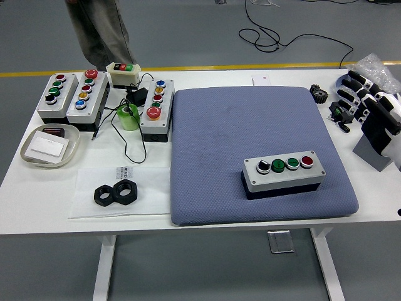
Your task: Pick up the button,place it on the desk,press the button,press the button
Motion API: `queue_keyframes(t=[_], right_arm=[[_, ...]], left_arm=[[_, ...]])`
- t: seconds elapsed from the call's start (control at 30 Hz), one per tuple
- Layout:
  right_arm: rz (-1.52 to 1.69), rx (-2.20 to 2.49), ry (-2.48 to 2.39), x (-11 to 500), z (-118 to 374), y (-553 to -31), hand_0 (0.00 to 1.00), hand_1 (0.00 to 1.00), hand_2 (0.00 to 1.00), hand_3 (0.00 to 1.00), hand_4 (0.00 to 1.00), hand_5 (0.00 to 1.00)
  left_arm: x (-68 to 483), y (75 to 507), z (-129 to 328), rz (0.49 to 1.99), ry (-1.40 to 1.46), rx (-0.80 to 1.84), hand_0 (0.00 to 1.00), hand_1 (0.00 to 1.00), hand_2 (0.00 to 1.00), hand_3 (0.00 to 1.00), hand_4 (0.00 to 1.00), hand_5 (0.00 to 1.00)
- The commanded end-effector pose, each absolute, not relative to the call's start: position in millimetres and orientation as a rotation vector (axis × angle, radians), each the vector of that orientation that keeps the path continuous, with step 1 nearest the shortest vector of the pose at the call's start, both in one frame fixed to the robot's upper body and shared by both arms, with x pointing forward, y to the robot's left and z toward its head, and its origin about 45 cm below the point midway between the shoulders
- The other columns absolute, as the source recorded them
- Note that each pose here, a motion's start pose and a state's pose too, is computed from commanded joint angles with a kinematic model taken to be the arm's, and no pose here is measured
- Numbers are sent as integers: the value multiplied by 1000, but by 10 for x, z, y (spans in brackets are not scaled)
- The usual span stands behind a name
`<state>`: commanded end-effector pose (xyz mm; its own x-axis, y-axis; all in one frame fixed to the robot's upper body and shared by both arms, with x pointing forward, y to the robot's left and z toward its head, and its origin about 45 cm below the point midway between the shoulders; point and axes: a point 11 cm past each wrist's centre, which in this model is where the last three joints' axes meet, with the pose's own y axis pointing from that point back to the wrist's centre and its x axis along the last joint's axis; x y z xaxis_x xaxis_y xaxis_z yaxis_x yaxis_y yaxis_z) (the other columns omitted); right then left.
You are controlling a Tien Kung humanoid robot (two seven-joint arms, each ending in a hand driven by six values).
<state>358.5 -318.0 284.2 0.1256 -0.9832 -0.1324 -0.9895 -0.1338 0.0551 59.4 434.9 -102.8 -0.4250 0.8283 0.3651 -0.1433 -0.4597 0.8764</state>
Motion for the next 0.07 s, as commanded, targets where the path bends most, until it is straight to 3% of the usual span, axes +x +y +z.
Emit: queue_keyframes(t=[0.07], right_arm=[[213, -2321, 2040, 3584, 2836, -3182, 961, 881, 908, 903, 646, 517]], left_arm=[[590, 4348, -1029, 1940, 1057, 1113, 742, 828, 877, 830, 635, 998]])
